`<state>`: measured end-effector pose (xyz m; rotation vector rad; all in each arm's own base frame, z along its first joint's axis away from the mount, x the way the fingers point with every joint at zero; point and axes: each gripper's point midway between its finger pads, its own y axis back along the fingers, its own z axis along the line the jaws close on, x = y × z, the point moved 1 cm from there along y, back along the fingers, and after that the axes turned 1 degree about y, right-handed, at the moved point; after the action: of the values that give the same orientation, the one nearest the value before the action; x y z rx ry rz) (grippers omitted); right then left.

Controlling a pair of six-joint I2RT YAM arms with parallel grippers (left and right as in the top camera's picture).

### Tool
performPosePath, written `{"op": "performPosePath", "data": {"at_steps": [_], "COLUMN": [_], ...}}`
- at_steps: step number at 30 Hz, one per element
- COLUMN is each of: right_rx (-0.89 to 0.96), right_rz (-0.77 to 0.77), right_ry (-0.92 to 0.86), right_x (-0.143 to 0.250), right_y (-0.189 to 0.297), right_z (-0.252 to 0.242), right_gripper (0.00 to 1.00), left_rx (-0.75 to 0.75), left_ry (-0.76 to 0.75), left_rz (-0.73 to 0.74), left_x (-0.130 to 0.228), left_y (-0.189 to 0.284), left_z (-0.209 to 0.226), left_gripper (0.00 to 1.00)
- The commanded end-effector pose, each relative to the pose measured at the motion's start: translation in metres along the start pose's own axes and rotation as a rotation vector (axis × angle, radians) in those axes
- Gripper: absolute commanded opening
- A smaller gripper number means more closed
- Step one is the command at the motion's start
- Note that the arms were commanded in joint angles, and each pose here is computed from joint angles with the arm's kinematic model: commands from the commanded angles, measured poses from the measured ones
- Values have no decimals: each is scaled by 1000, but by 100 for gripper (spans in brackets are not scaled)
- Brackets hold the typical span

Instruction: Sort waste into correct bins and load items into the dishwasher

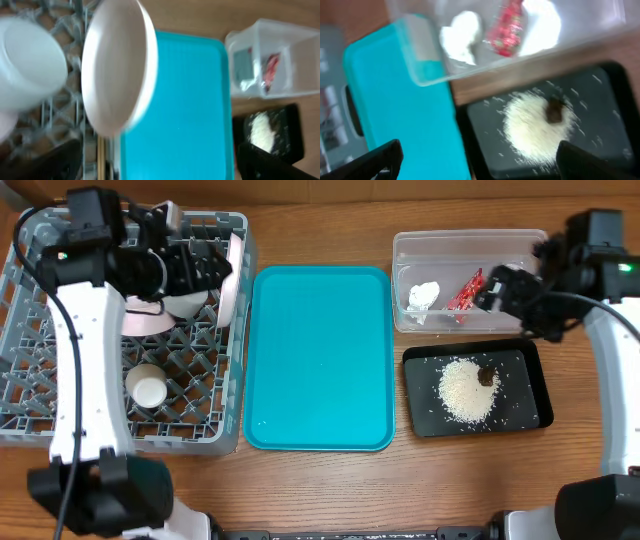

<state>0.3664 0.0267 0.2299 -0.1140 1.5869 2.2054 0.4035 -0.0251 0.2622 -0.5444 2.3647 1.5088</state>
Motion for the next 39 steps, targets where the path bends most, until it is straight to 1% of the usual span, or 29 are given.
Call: {"op": "performPosePath", "data": {"at_steps": [1, 3, 6, 9, 15, 18, 21, 24, 27, 32, 35, 39], "right_rx": [-32, -15, -6, -4, 33, 42, 86, 87, 73, 32, 18, 1], "right_rz": [-36, -79, -107, -86, 13, 30, 5, -43, -119, -268, -363, -426], "right_ry": [145, 202, 243, 274, 234, 223, 194, 196, 209, 252, 261, 270], "right_x": [-3, -11, -16, -11, 10, 17, 19, 22, 29, 54, 76, 103], "right_y": [-7, -16, -24, -28, -26, -19, -7, 8, 21, 38, 50, 66], "right_z": [31, 46, 58, 61, 45, 41, 34, 33, 31, 24, 14, 5], "right_gripper": [100, 100, 100, 100, 100, 100, 100, 100, 100, 100, 100, 100], "left_rx": [-228, -325, -375, -382, -401, -405, -405, -391, -374, -333, -304, -278], "left_ry": [35, 28, 8, 16, 46, 56, 56, 43, 20, -34, -80, -111], "left_rz": [51, 118, 188, 254, 377, 413, 413, 353, 251, 18, -136, -300], "left_x": [16, 33, 49, 65, 93, 102, 108, 109, 113, 125, 135, 153], "left_y": [-1, -3, -4, -1, 10, 16, 23, 30, 41, 62, 75, 88], "left_z": [13, 17, 16, 15, 18, 18, 16, 12, 9, 4, 1, 0], "left_gripper": [100, 100, 100, 100, 100, 100, 100, 100, 100, 100, 100, 100]}}
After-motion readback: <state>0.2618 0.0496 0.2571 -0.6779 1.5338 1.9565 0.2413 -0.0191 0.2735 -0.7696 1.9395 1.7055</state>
